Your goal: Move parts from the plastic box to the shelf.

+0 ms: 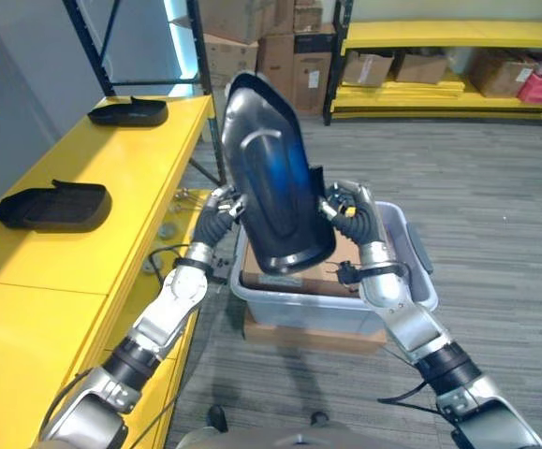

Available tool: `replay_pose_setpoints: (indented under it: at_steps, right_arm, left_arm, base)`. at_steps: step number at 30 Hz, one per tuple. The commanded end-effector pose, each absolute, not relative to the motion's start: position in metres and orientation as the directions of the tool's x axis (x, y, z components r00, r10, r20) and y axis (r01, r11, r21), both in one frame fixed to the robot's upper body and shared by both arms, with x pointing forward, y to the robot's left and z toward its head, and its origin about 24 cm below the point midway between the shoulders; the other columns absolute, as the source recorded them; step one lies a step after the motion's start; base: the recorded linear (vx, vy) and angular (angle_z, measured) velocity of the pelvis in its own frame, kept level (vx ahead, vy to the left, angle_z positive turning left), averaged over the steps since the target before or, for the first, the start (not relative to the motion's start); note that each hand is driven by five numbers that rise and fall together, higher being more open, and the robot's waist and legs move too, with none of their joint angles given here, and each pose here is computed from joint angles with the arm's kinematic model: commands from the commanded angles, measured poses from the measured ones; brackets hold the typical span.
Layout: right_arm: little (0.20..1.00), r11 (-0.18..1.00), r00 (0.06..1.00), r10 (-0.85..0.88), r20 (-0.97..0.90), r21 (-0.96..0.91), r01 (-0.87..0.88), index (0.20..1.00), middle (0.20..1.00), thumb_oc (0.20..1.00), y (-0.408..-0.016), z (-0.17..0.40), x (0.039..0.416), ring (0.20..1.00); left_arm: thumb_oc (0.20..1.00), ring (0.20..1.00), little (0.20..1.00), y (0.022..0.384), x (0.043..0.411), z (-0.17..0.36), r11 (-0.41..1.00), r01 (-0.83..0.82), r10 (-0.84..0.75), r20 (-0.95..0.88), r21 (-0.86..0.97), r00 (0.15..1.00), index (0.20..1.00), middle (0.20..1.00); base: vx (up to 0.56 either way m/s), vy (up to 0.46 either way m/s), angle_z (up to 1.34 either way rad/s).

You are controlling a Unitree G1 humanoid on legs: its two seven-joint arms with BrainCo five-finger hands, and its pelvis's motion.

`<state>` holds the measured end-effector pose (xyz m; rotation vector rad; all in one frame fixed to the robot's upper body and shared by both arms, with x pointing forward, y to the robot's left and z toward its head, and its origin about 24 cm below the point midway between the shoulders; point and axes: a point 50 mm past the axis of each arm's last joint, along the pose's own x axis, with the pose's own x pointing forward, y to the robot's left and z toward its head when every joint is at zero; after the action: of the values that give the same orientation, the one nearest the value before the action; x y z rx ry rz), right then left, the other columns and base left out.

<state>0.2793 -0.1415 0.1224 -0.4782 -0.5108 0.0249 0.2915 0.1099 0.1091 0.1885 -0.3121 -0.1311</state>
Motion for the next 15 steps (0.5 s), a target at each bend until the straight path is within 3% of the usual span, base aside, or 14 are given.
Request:
replay_pose_setpoints:
  at_steps: [1, 15]
  right_arm:
    - [1.000, 0.932, 0.690, 0.328, 0.645, -0.338, -0.128, 1.000, 1.000, 1.000, -0.087, 0.163, 0.255, 1.000]
    - [1.000, 0.977, 0.799, 0.211, 0.563, -0.156, -0.147, 1.000, 1.000, 1.000, -0.126, 0.141, 0.241, 1.000]
  left_arm:
    - [0.200, 0.200, 0.200, 0.087, 0.294, 0.181, 0.973, 0.070, -0.196, 0.631, 0.219, 0.750, 0.200, 0.200]
    - [0.200, 0.200, 0.200, 0.130, 0.287, 0.162, 0.902, -0.272, -0.042, 0.696, 0.334, 0.716, 0.200, 0.200]
  base:
    - [-0.01, -0.001, 0.04]
    - [-0.01, -0.014, 0.01]
